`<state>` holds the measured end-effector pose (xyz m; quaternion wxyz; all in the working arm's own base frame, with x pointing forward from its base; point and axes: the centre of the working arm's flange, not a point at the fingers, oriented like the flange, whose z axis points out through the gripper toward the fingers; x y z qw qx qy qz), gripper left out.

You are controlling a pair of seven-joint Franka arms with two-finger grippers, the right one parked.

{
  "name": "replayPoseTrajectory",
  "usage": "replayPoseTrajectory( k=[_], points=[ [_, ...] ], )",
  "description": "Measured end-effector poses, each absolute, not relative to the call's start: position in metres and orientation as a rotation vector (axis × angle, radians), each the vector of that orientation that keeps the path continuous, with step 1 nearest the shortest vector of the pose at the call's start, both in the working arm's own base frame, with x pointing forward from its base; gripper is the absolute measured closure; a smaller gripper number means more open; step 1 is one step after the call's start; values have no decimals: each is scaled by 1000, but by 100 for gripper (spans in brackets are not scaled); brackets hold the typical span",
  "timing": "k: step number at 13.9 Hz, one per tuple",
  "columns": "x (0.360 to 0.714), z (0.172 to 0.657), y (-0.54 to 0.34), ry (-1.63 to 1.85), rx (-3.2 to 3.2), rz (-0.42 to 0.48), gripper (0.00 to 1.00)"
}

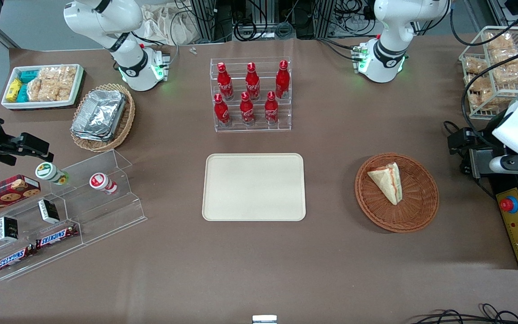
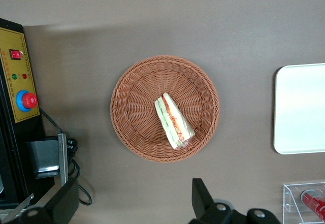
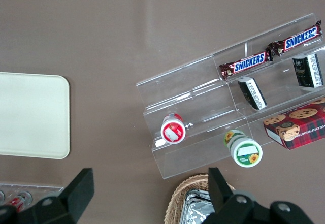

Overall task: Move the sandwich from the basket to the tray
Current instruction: 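Move the left gripper down over the wrapped sandwich in the wicker basket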

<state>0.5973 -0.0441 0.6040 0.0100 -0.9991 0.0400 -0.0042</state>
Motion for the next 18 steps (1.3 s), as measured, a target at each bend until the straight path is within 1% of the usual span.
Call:
replayPoseTrajectory(
  k=[5,9,11,14,17,18],
  points=[
    [600,599,-46,94,-3121,1,0],
    [608,575,-65,-315,-3105,34,0],
    [612,544,-73,-490,-3078,56,0],
    [618,486,-76,-751,-3037,8,0],
    [613,424,-78,-988,-2984,-33,0],
    [609,403,-78,-1048,-2965,-31,0]
  ],
)
